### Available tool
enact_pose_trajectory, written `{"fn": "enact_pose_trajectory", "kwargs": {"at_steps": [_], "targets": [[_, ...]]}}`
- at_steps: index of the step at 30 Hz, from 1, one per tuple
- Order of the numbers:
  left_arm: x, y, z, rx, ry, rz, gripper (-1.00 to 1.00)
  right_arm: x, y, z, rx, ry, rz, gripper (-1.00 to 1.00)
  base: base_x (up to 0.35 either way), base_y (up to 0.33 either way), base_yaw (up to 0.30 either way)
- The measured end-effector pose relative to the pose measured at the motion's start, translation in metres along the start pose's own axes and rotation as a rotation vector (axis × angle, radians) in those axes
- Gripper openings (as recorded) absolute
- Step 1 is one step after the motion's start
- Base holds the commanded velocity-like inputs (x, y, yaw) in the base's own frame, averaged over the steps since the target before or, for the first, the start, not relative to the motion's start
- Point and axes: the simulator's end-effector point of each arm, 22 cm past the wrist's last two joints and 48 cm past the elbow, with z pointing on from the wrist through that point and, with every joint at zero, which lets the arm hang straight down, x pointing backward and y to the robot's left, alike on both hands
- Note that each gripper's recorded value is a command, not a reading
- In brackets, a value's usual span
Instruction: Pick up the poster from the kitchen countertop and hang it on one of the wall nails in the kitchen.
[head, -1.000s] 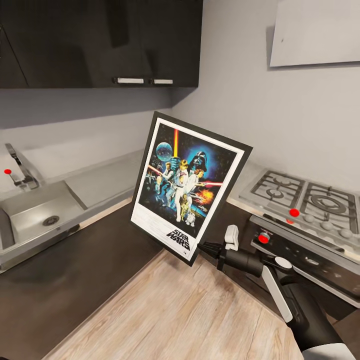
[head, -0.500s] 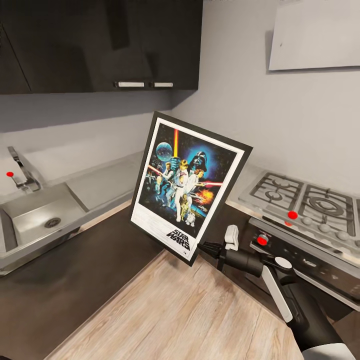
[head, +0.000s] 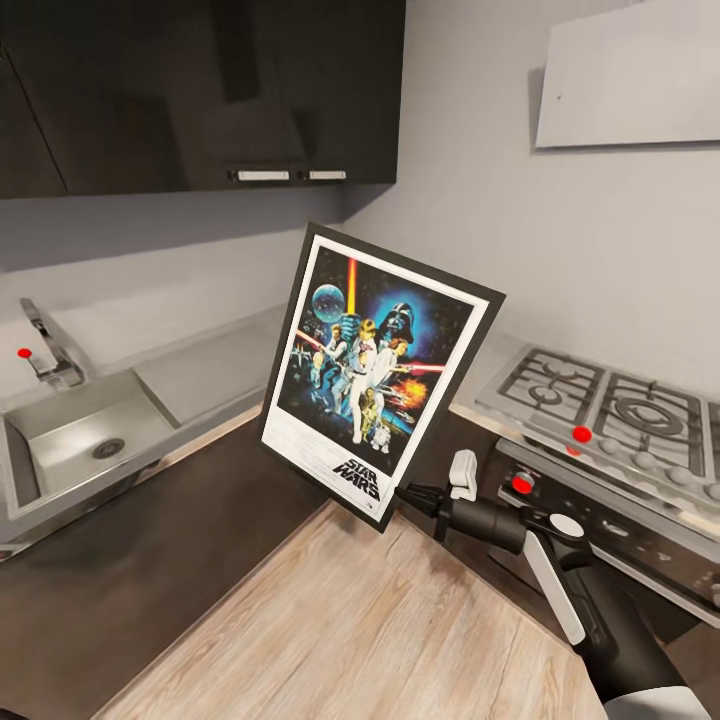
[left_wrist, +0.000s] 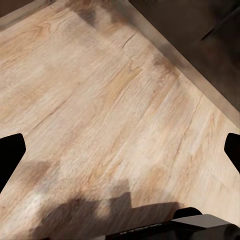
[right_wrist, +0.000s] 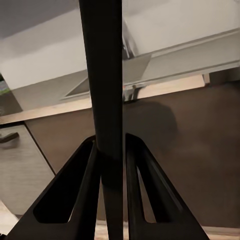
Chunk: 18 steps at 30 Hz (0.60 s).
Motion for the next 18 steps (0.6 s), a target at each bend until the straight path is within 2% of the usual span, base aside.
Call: {"fn": "enact_pose_trajectory", "kwargs": {"at_steps": [18], "targets": [[-0.009, -0.008, -0.016, 0.000, 0.000, 0.000, 1.00, -0.017, 0.010, -0.002, 0.000, 0.000, 0.000, -1.00, 0.000, 0.000, 0.000]]}}
